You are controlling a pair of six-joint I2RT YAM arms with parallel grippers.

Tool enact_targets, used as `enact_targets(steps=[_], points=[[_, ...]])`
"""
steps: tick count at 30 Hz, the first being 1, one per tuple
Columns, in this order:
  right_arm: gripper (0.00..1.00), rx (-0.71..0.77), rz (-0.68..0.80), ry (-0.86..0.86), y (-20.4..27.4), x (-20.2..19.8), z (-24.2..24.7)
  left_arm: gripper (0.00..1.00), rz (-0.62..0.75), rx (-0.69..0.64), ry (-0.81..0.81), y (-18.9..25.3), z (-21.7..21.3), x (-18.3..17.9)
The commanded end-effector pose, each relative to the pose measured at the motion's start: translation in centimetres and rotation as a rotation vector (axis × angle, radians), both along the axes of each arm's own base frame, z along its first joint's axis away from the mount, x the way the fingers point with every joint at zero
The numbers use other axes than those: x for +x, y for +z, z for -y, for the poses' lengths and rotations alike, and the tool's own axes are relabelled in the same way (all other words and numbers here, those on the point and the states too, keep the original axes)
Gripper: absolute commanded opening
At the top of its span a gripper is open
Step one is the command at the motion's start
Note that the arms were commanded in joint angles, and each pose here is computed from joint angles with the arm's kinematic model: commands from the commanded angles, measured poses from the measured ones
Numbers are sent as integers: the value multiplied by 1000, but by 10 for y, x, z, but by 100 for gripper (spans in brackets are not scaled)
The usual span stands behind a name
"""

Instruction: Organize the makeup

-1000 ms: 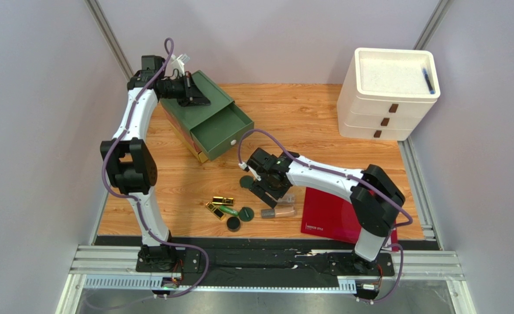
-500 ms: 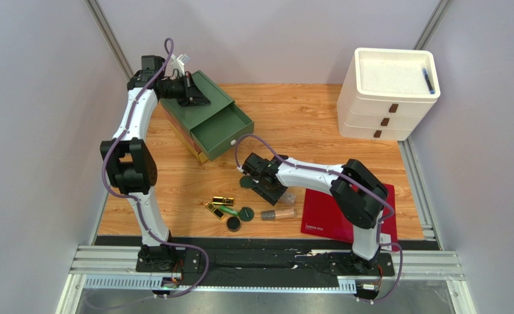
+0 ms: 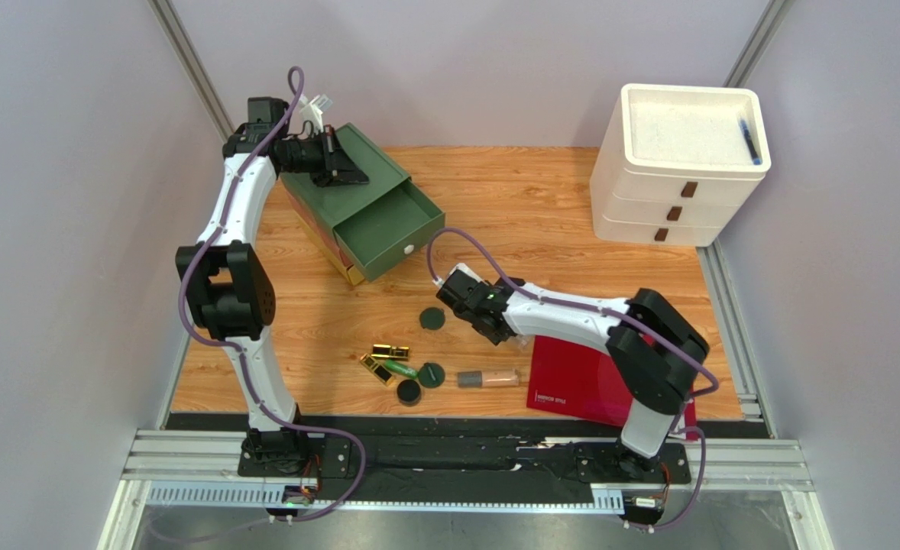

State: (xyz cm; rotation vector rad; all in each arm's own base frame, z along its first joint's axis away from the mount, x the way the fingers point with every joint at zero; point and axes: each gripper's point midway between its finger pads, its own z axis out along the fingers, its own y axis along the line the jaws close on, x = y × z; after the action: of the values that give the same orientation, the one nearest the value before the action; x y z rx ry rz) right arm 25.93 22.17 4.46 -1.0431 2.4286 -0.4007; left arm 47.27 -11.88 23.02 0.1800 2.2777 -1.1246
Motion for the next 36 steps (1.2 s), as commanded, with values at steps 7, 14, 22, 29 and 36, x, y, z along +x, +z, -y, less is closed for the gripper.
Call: enact_targets(steps=[7,14,22,29,36], points=[[0,264,425,-21,162,54,-21,0,-245,182,65,-97,-27,-11],[0,517,547,2,268,92,-70,0,-238,174,57,-96,-26,-11],[0,559,587,93,279,134,-132,0,-234,157,52,-95,-23,-12],[0,696,554,134,287,148,-180,0,-230,149,53,-93,-22,-10],[0,730,552,131,281,153,-190,0,-229,147,43,-93,-22,-11]])
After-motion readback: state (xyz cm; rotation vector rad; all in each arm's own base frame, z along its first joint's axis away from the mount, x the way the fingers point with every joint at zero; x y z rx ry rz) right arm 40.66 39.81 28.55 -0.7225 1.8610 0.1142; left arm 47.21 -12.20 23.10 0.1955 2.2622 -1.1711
